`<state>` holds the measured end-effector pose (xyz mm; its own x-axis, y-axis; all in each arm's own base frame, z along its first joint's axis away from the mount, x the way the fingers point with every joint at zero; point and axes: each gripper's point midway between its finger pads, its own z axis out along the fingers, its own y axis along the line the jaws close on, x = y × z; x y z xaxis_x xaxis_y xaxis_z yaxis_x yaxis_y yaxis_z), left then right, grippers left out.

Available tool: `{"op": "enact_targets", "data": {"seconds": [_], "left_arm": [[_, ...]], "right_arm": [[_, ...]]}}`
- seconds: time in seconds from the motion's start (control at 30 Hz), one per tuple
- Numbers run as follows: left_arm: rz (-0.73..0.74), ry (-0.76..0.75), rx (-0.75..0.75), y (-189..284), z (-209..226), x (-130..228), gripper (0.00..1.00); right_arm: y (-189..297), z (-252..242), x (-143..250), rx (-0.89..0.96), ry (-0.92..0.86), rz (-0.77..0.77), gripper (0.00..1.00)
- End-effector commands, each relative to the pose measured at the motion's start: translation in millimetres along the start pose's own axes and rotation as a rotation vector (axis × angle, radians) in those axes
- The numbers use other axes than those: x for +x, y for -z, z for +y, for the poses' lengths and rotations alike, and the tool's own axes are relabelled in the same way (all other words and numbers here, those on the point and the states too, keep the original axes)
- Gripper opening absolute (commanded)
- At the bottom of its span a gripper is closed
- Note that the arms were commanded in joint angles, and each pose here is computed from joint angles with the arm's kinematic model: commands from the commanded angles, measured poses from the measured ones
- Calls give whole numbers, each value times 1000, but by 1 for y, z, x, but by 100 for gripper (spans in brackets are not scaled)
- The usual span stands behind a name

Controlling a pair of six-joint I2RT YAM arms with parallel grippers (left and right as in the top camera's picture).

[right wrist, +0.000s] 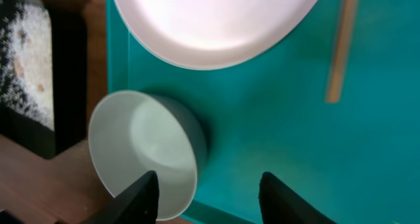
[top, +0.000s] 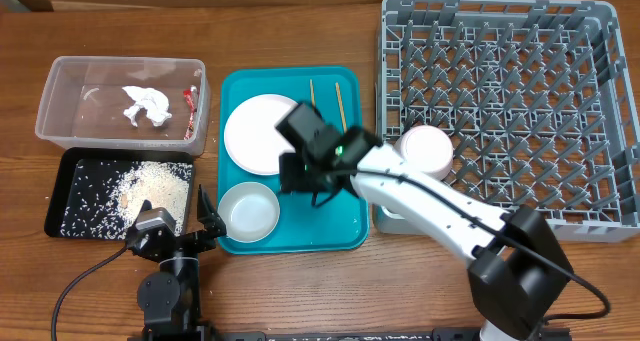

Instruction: Sort waste into correct bins and load items into the dishwasher

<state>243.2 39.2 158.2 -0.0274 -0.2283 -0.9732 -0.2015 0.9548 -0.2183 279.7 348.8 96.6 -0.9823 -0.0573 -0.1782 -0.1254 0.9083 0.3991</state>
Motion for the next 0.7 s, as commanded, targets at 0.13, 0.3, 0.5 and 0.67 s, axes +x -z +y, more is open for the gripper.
{"op": "enact_targets", "data": {"seconds": [0.13, 0.3, 0.5, 0.67], "left_arm": [[-10, -11, -6, 0, 2, -1, 100], [-9, -11, -6, 0, 2, -1, 100], [-9, -11, -6, 0, 2, -1, 100], [-10, -11, -6, 0, 2, -1, 100]], "right_arm": [[-62, 8, 50, -110, -88, 122, 42], [-65, -4, 31, -57, -101, 51, 13], [18, -43, -15, 226, -87, -128, 4], [188, -84, -61, 549, -101, -593, 4]]}}
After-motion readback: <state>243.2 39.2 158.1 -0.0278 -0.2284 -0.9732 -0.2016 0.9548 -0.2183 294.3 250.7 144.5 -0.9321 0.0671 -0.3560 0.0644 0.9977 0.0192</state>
